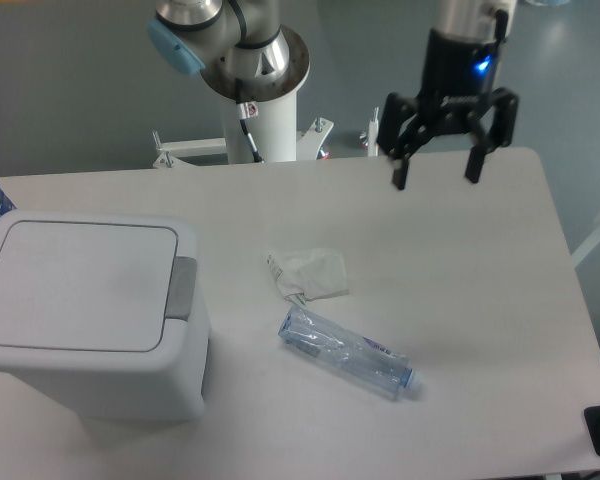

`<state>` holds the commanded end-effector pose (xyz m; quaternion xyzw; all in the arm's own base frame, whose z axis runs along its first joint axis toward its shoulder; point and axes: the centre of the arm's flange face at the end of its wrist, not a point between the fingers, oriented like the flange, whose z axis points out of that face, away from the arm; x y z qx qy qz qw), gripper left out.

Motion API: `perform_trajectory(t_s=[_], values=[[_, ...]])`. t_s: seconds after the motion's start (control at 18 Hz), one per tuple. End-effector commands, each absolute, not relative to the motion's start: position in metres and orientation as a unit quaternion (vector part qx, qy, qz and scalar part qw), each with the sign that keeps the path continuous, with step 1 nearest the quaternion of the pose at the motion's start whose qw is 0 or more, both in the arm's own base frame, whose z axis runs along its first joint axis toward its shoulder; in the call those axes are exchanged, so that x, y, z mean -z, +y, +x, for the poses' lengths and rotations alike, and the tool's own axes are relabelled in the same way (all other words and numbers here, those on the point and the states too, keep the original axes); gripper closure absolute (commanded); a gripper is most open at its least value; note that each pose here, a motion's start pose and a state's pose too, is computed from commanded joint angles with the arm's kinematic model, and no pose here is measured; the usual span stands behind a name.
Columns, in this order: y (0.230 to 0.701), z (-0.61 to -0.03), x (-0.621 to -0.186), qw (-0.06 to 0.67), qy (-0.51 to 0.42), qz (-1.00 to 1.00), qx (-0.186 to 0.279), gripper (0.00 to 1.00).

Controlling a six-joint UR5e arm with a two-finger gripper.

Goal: Open the trash can
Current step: 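Move the open gripper toward the grey button on the trash can lid, then lower the gripper onto the grey button at the trash can lid's edge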

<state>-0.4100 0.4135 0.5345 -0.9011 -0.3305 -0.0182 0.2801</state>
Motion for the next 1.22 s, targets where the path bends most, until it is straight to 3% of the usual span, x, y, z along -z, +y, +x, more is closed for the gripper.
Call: perform_trajectory(t_s=[0.39,1.22], values=[[0.478,-0.365,-0.516,0.281,-0.293,-0.913,0.043,0.00],[0.528,-0.319,-0.495,0.276,-0.298,-0.905,0.128,0.00]])
